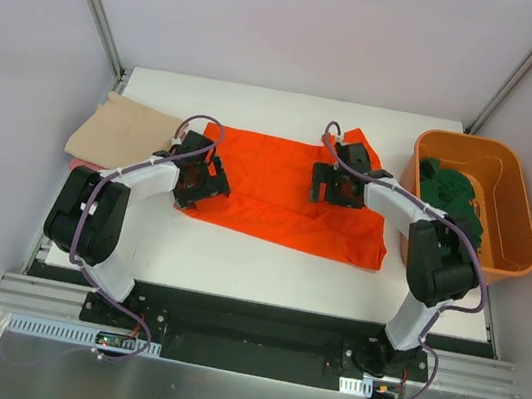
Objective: Fold and stack the t-shirts
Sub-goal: Fold the flattened tshirt in 1/3 of the way
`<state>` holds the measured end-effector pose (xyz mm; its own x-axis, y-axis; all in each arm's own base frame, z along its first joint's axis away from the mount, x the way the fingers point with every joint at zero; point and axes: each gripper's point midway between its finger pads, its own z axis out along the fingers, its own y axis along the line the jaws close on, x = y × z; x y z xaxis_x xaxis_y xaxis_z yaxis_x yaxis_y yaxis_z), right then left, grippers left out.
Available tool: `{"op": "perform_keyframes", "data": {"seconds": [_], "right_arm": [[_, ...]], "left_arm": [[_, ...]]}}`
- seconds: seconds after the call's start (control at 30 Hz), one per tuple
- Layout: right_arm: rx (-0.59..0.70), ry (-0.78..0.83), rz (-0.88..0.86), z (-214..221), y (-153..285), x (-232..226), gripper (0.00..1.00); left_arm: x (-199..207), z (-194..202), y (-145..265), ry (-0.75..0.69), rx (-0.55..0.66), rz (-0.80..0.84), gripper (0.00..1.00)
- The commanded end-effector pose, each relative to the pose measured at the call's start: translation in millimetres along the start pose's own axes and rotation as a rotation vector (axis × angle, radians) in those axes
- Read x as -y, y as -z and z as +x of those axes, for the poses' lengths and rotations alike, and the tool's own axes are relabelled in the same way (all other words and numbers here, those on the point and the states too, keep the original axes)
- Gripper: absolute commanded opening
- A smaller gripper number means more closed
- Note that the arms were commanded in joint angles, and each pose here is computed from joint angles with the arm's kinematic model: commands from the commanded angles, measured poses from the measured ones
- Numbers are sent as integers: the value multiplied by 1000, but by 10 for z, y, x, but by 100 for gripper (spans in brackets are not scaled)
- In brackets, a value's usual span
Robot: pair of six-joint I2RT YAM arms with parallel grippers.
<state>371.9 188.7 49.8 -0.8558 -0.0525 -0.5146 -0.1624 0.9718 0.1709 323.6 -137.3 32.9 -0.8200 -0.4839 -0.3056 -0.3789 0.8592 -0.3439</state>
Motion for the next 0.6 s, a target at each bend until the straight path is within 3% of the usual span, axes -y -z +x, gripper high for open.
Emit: {"op": "perform_keyframes", "data": {"seconds": [0.0,0.37,0.57], "right_arm": [[48,-7,120,11,393,233,96],[-78,-82,-32,1085,735,244,96],[-115,-161,162,1212,622,743,96]], "left_arm": [[-128,-27,13,-29,36,-50,99],[-228,55,-7,-40,21,-71,99],[-286,60,18,-43,33,-88,99]]}}
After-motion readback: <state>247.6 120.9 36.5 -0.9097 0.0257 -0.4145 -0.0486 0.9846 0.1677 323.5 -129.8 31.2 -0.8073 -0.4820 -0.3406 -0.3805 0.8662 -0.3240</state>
